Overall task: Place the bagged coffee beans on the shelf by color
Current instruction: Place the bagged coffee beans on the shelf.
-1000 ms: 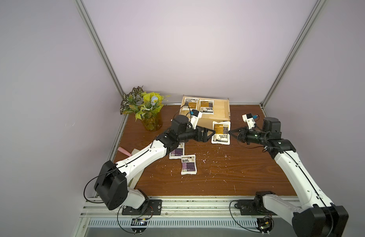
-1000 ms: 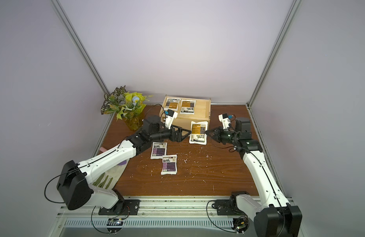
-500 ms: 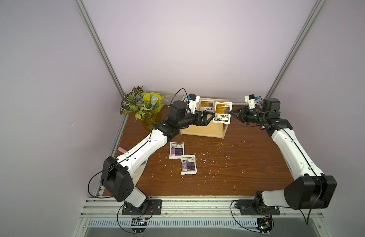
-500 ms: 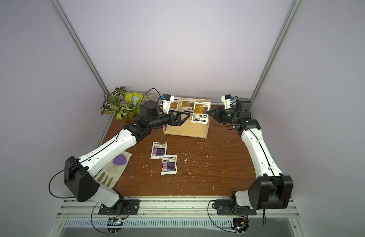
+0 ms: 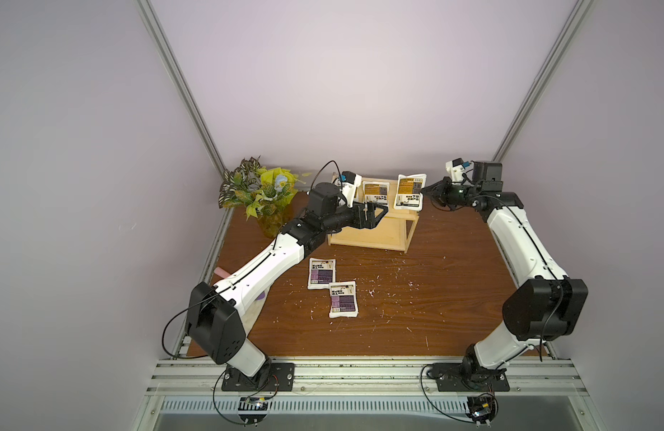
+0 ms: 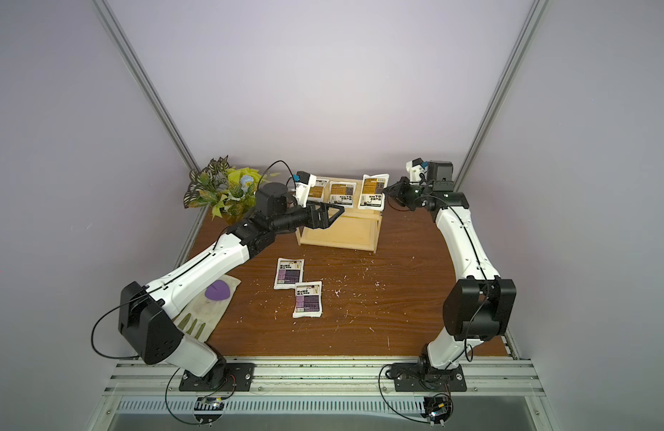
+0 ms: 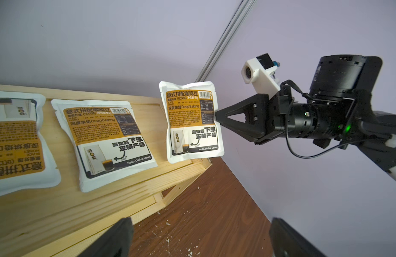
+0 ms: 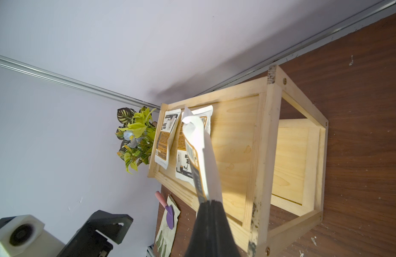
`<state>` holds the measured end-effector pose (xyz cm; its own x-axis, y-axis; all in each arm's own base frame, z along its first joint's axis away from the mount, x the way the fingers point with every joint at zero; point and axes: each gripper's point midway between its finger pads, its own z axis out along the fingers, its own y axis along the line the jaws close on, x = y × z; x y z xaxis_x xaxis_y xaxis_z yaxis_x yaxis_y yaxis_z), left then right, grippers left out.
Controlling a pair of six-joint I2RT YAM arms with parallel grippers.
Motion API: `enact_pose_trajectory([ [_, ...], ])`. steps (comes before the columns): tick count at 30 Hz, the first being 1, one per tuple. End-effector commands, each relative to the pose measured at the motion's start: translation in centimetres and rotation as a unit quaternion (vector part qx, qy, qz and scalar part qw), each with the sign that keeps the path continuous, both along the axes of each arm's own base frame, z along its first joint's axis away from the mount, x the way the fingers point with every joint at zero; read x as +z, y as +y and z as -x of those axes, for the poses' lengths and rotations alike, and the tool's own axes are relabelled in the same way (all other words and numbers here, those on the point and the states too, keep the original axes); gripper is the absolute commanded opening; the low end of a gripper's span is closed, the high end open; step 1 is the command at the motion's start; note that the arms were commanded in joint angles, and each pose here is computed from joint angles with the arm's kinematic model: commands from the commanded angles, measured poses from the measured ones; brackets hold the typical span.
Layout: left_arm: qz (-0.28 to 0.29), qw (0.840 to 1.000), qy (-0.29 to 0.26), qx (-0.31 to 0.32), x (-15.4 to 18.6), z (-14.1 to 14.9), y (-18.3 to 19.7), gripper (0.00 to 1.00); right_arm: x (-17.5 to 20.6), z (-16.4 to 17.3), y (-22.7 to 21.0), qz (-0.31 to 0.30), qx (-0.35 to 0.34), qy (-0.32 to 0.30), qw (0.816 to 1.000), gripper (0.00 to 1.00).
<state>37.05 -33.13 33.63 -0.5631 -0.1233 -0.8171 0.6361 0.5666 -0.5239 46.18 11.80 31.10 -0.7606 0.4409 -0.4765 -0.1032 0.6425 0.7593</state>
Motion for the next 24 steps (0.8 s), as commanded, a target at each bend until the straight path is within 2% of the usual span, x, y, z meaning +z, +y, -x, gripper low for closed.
enact_pose_trajectory([
  [1, 0.003, 1.000, -0.016, 0.003, 0.8, -0.2, 0.4, 1.00, 1.2, -0.3, -0.3, 0.015, 0.002, -0.021, 1.000, 0.00],
  [11, 0.017, 1.000, -0.015, 0.001, 0.8, -0.2, 0.3, 1.00, -0.6, -1.8, -0.2, 0.020, 0.007, -0.001, 1.000, 0.00],
  [15, 0.017, 1.000, -0.015, 0.001, 0.8, -0.2, 0.2, 1.00, -1.4, -2.2, -0.1, 0.020, 0.009, 0.006, 1.000, 0.05],
  [17, 0.018, 1.000, -0.015, 0.001, 0.7, -0.1, 0.2, 1.00, -1.7, -2.3, 0.0, 0.020, 0.009, 0.008, 1.000, 0.09],
  [21, 0.020, 1.000, -0.014, -0.001, 0.7, 0.0, 0.2, 1.00, -2.0, -2.7, 0.0, 0.022, 0.010, 0.010, 1.000, 0.24],
  [24, 0.022, 1.000, -0.015, 0.000, 0.8, 0.0, 0.3, 1.00, -1.7, -2.9, -0.1, 0.023, 0.008, 0.006, 1.000, 0.32],
])
